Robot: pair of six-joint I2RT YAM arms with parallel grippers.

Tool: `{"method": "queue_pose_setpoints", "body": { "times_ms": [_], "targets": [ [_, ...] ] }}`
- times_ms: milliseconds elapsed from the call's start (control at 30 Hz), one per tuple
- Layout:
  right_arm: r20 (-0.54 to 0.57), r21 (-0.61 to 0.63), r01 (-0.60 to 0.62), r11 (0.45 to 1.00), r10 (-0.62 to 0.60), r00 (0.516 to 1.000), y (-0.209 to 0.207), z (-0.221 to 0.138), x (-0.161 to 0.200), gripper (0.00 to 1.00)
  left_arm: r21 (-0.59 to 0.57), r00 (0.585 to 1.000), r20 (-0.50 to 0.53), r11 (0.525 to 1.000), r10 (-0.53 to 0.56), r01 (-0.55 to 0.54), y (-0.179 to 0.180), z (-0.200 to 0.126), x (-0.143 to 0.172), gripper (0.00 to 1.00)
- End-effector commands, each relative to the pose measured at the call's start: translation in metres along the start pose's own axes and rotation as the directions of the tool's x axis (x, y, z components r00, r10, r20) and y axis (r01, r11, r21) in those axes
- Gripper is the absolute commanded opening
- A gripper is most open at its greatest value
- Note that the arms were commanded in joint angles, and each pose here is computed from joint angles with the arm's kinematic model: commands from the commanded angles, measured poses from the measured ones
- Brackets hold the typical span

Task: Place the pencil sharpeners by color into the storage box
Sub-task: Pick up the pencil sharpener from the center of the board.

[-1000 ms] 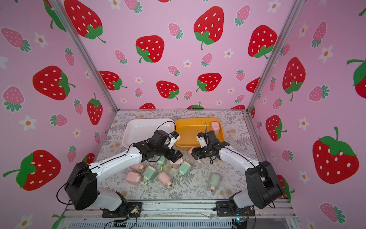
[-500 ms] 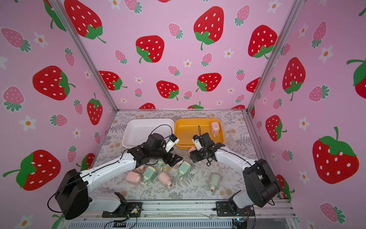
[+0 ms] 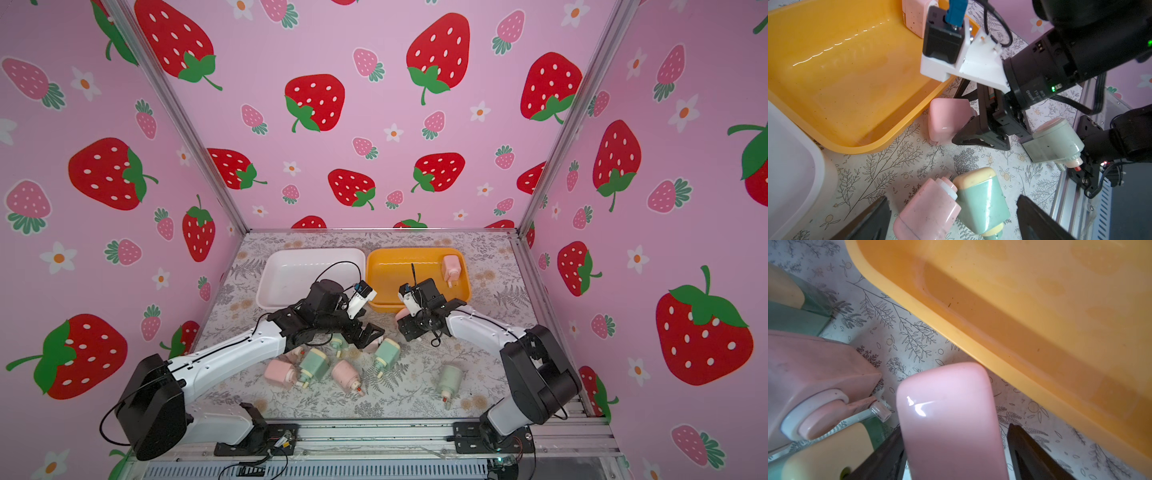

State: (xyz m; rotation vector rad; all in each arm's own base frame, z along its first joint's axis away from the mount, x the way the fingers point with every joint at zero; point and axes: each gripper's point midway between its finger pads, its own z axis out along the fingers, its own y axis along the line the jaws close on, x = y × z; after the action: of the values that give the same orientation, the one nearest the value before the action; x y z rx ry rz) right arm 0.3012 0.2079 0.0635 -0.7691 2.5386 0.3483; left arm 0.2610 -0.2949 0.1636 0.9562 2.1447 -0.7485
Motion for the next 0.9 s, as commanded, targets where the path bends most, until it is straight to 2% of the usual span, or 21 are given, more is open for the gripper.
{"method": "queue_pose_setpoints", "body": {
  "times_ms": [0, 200, 267, 433, 700, 733, 867],
  "targets": [
    [0.030, -0.035, 0.049, 0.998, -0.048, 0.998, 0.007, -0.001, -0.015, 0.76, 0.011, 1.000, -0.010, 1.000, 0.006, -0.005, -0.001, 0.002, 0.004, 1.00],
    [0.021, -0.067, 0.057, 0.996, -0.055, 0.998, 0.013, -0.003, -0.014, 0.65, 0.005, 1.000, -0.010, 1.000, 0.010, -0.010, 0.000, 0.001, 0.002, 1.00],
    [0.012, -0.099, 0.060, 0.993, -0.059, 0.998, 0.019, -0.005, -0.013, 0.57, -0.002, 1.000, -0.011, 1.000, 0.008, -0.009, 0.001, 0.000, 0.001, 1.00],
    [-0.012, -0.091, 0.062, 0.994, -0.063, 0.998, 0.018, -0.008, -0.010, 0.32, -0.020, 1.000, -0.015, 1.000, 0.005, -0.005, 0.003, -0.002, 0.003, 1.00],
    [-0.004, -0.112, 0.065, 0.992, -0.066, 0.998, 0.023, -0.020, -0.010, 0.03, -0.016, 1.000, -0.012, 1.000, 0.010, -0.010, 0.002, -0.003, 0.000, 1.00],
    [-0.002, -0.112, 0.066, 0.992, -0.066, 0.998, 0.023, -0.022, -0.010, 0.00, -0.017, 1.000, -0.007, 1.000, 0.010, -0.010, 0.002, -0.003, -0.002, 0.99],
    [0.022, -0.125, 0.081, 0.989, -0.079, 0.997, 0.027, -0.035, -0.016, 0.00, -0.013, 1.000, 0.007, 1.000, 0.018, -0.018, 0.001, -0.004, -0.011, 1.00]
  ]
}}
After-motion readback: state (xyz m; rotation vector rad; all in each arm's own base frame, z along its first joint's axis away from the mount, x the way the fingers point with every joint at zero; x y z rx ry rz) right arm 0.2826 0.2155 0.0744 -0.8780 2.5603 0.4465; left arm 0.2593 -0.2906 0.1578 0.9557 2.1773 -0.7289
